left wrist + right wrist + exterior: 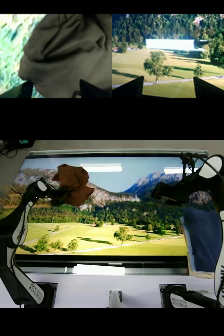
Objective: Fold the shirts.
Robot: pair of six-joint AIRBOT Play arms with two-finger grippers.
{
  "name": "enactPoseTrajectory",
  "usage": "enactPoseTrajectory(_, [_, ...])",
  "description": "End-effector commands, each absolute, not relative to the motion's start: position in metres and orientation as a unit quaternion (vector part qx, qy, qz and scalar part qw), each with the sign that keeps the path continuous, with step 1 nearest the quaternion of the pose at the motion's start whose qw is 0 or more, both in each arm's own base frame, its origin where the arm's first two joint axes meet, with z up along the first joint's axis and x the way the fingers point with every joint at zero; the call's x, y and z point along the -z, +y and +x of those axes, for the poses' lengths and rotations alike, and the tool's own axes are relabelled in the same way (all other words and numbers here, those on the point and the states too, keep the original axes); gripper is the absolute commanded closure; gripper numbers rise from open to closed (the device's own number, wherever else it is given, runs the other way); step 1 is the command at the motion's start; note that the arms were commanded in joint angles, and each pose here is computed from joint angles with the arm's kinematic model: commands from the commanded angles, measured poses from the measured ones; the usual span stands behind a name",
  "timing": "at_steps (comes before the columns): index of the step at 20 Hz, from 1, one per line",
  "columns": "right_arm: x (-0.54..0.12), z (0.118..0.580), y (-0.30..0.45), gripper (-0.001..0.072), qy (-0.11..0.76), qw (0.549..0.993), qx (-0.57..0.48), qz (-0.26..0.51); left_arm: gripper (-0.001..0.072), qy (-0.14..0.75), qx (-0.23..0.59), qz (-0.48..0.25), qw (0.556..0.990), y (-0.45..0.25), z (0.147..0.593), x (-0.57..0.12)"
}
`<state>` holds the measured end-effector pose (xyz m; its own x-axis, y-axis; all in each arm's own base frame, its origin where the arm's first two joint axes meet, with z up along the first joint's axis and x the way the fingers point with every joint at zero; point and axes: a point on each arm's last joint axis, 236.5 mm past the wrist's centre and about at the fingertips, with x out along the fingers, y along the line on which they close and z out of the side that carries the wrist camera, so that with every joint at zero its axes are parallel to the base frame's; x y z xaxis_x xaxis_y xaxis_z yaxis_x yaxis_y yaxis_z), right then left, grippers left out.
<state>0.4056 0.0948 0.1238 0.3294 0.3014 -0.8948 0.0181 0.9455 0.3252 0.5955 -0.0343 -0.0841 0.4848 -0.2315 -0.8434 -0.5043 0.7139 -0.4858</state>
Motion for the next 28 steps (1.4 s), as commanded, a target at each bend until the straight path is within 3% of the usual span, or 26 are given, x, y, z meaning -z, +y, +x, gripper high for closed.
enactPoseTrajectory(1, [-0.122, 0.4, 0.095, 0.005, 0.583, 0.796, -0.09, 0.137, 0.0297, 0.471, -0.085, -0.377, 0.793, -0.034, 0.61, 0.08])
enactPoseTrajectory(2, [-0.122, 0.4, 0.095, 0.005, 0.582, 0.796, -0.09, 0.137, 0.0633, 0.47, -0.084, -0.381, 0.792, -0.036, 0.61, 0.079])
enactPoseTrajectory(3, [-0.122, 0.4, 0.096, 0.005, 0.581, 0.797, -0.09, 0.138, 0.0678, 0.47, -0.082, -0.384, 0.791, -0.038, 0.611, 0.077])
enactPoseTrajectory(6, [-0.127, 0.413, 0.096, 0.005, 0.558, 0.813, -0.09, 0.143, 0.0679, 0.459, -0.05, -0.351, 0.814, -0.047, 0.612, 0.05])
enactPoseTrajectory(11, [-0.136, 0.422, 0.108, 0.005, 0.537, 0.82, -0.109, 0.163, 0.068, 0.335, 0.124, -0.139, 0.924, -0.116, 0.595, -0.122])
enactPoseTrajectory(15, [-0.175, 0.437, 0.066, 0.005, 0.458, 0.882, -0.059, 0.092, 0.068, 0.184, 0.256, -0.077, 0.946, -0.214, 0.488, -0.311])
enactPoseTrajectory(18, [-0.249, 0.416, 0.028, 0.005, 0.373, 0.925, 0.005, 0.07, 0.068, 0.114, 0.359, -0.042, 0.926, -0.287, 0.384, -0.384])
enactPoseTrajectory(21, [-0.328, 0.373, 0.003, 0.005, 0.265, 0.96, 0.043, 0.084, 0.068, 0.145, 0.42, 0.019, 0.896, -0.354, 0.319, -0.346])
enactPoseTrajectory(24, [-0.376, 0.325, -0.008, 0.005, 0.198, 0.976, 0.05, 0.08, 0.0679, 0.245, 0.443, 0.032, 0.862, -0.412, 0.293, -0.237])
enactPoseTrajectory(27, [-0.37, 0.295, -0.009, 0.0051, 0.221, 0.97, 0.053, 0.084, 0.0677, 0.36, 0.405, -0.009, 0.841, -0.442, 0.293, -0.12])
enactPoseTrajectory(28, [-0.359, 0.289, -0.01, 0.0051, 0.248, 0.963, 0.057, 0.084, 0.0631, 0.392, 0.388, -0.017, 0.834, -0.445, 0.295, -0.094])
